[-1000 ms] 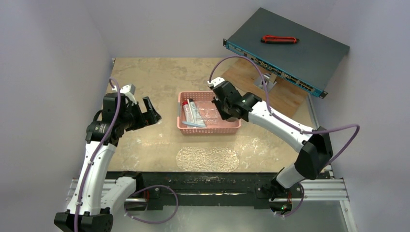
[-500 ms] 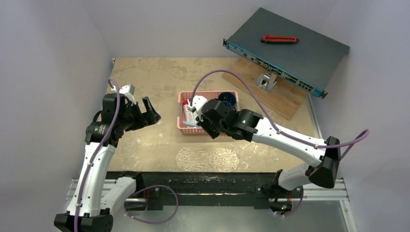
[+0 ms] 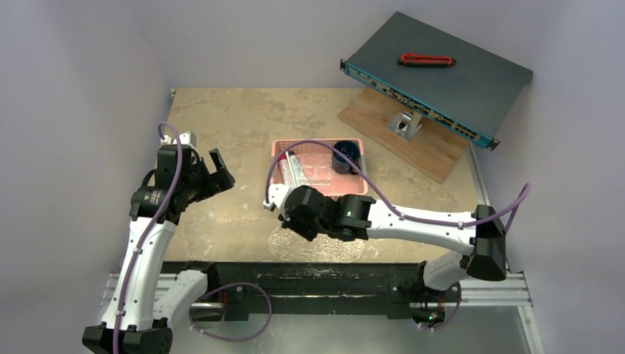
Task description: Prepare toiletry sets of a toothbrush and toothpaste on the tray
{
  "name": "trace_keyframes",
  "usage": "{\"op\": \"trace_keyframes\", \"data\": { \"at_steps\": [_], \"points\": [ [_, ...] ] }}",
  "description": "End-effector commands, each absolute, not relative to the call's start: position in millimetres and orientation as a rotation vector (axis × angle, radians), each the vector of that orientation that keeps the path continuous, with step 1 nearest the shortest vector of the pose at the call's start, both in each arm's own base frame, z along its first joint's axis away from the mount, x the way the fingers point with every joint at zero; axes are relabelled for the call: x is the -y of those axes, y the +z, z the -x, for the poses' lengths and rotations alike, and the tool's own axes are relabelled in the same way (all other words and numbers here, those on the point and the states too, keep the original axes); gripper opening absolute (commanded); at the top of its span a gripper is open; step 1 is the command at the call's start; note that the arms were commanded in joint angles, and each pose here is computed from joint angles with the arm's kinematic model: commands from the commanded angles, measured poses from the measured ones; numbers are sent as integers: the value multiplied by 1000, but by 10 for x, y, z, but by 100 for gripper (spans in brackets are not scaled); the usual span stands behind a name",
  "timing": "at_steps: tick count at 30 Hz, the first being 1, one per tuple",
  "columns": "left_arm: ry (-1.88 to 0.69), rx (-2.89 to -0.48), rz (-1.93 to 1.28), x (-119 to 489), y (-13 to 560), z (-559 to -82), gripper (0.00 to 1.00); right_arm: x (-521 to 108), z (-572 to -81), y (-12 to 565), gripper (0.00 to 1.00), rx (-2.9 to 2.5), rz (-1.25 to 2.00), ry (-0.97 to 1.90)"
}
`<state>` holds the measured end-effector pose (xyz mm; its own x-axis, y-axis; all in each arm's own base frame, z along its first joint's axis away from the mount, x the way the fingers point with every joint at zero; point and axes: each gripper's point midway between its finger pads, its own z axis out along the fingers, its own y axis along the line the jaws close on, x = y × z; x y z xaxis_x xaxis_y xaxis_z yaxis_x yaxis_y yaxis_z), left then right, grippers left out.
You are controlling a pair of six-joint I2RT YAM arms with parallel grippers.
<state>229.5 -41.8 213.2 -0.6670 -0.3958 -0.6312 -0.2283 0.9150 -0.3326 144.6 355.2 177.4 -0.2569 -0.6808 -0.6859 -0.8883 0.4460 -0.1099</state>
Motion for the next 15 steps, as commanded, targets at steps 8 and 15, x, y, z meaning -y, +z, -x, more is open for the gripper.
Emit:
{"op": "trace_keyframes", "data": {
  "at_steps": [8,15],
  "points": [
    [-154,-2228,563,166,2327,-2267,98,-4080,-1184,1654,0,-1954,1407,506],
    [-137,-2211,575,130,2358,-2251,98,-4261,-1123,1505,0,-1958,1454,525]
  ]
}}
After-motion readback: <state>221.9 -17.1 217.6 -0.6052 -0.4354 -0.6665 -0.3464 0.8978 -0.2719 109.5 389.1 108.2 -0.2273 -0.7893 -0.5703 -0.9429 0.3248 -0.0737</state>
